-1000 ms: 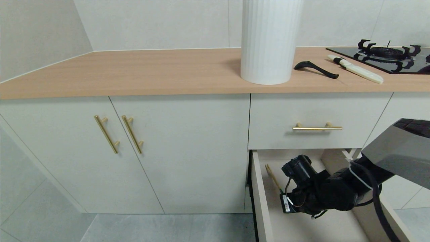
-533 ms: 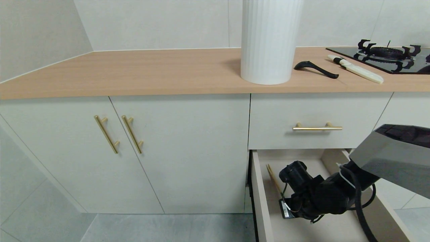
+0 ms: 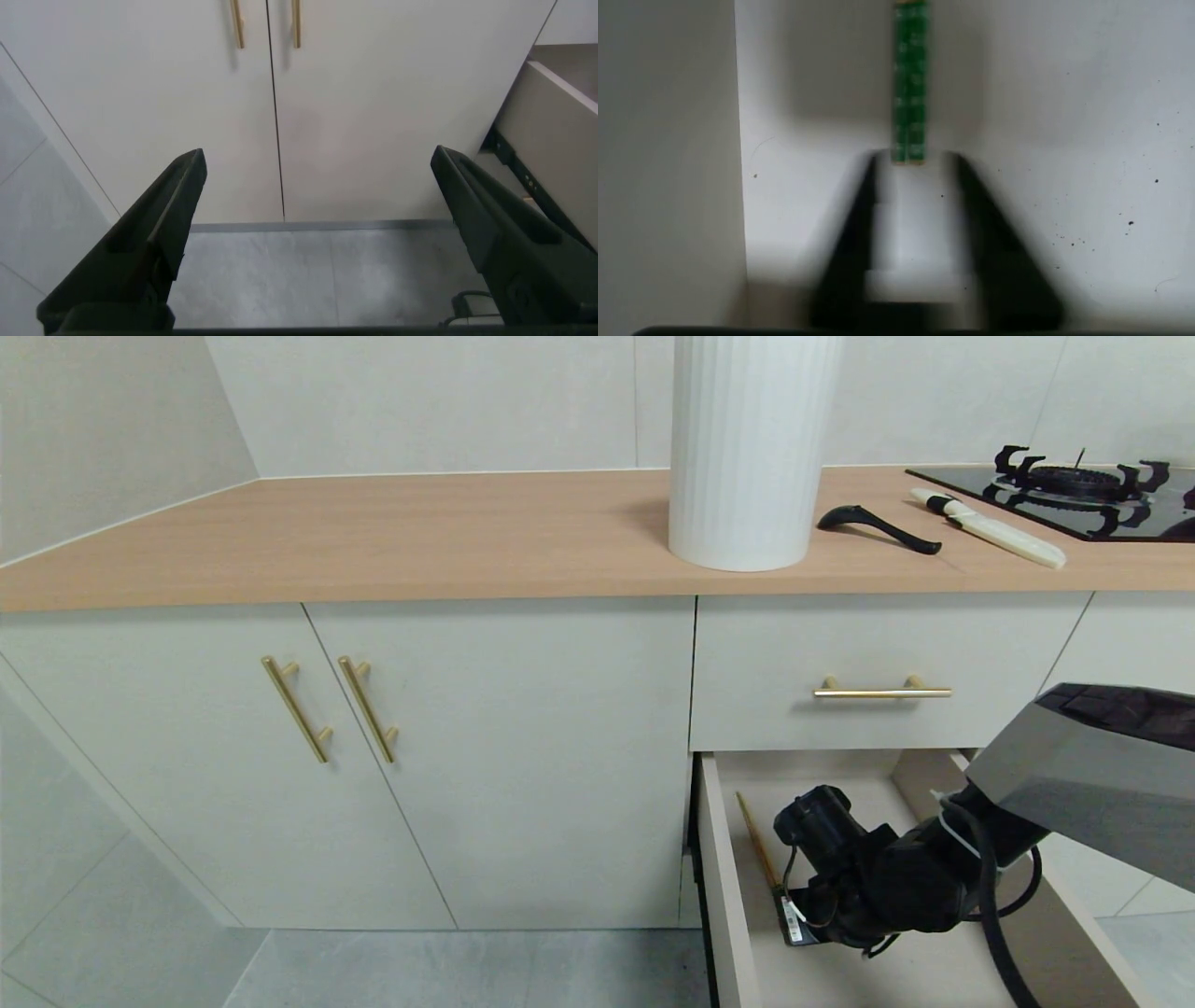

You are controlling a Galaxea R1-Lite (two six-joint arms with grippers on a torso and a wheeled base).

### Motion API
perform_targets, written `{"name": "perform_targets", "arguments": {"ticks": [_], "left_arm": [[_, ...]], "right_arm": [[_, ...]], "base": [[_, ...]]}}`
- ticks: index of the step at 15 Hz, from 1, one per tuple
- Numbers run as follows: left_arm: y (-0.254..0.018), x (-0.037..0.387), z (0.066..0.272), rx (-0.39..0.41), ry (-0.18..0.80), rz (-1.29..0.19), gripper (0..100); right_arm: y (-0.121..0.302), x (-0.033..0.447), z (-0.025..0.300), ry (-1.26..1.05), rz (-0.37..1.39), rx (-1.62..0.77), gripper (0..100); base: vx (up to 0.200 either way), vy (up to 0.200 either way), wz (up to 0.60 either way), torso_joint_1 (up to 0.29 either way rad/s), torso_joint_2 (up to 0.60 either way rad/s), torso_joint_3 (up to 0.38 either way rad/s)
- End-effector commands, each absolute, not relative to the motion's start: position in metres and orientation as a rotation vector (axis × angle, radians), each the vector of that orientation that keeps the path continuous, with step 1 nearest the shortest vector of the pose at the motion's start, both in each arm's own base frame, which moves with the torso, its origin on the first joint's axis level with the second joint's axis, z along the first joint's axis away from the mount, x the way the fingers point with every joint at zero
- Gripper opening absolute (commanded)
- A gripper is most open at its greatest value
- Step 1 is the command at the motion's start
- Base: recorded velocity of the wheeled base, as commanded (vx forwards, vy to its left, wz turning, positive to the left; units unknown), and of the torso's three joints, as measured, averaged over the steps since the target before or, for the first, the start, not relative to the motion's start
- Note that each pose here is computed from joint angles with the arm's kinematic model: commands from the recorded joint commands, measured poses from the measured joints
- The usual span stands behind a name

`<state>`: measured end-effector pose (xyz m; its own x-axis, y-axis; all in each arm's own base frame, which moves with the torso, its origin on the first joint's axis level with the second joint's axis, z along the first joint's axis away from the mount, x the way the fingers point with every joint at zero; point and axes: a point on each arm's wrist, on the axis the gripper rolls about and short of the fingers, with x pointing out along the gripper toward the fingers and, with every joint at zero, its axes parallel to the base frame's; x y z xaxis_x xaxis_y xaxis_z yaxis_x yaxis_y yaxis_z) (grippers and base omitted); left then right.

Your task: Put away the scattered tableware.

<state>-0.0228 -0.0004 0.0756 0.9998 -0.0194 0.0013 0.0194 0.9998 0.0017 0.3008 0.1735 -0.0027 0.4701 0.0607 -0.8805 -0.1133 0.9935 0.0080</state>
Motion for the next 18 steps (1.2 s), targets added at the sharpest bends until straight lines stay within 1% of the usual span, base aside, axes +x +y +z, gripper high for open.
{"name": "perform_targets", "arguments": {"ticks": [1, 6, 8, 9, 10, 11, 15, 18], "left_arm": [[0.000, -0.023, 0.076, 0.002, -0.002, -0.017, 100], [0.000, -0.023, 0.076, 0.002, -0.002, -0.020, 100], [0.000, -0.023, 0.076, 0.002, -0.002, -0.018, 100], [0.000, -0.023, 0.076, 0.002, -0.002, -0.020, 100], [0.000, -0.023, 0.076, 0.002, -0.002, -0.020, 100], [0.000, -0.023, 0.076, 0.002, -0.002, -0.018, 100], [0.000, -0.023, 0.076, 0.002, -0.002, -0.017, 100], [0.000, -0.023, 0.076, 0.002, -0.002, -0.020, 100]], "right_arm": [[0.174, 0.301, -0.002, 1.074, 0.107, -0.052, 100], [0.172, 0.300, 0.003, 1.063, 0.105, -0.047, 100], [0.170, 0.300, 0.017, 1.018, 0.084, -0.040, 100], [0.166, 0.298, 0.035, 0.952, 0.047, -0.045, 100], [0.164, 0.296, 0.043, 0.924, 0.024, -0.050, 100], [0.160, 0.292, 0.057, 0.872, -0.007, -0.060, 100], [0.152, 0.282, 0.107, 0.726, -0.020, -0.003, 100], [0.135, 0.281, 0.132, 0.653, -0.042, -0.003, 100]], "base": [[0.000, 0.000, 0.00, 0.000, 0.00, 0.000], [0.000, 0.000, 0.00, 0.000, 0.00, 0.000], [0.000, 0.000, 0.00, 0.000, 0.00, 0.000], [0.000, 0.000, 0.00, 0.000, 0.00, 0.000], [0.000, 0.000, 0.00, 0.000, 0.00, 0.000], [0.000, 0.000, 0.00, 0.000, 0.00, 0.000], [0.000, 0.000, 0.00, 0.000, 0.00, 0.000], [0.000, 0.000, 0.00, 0.000, 0.00, 0.000]]}}
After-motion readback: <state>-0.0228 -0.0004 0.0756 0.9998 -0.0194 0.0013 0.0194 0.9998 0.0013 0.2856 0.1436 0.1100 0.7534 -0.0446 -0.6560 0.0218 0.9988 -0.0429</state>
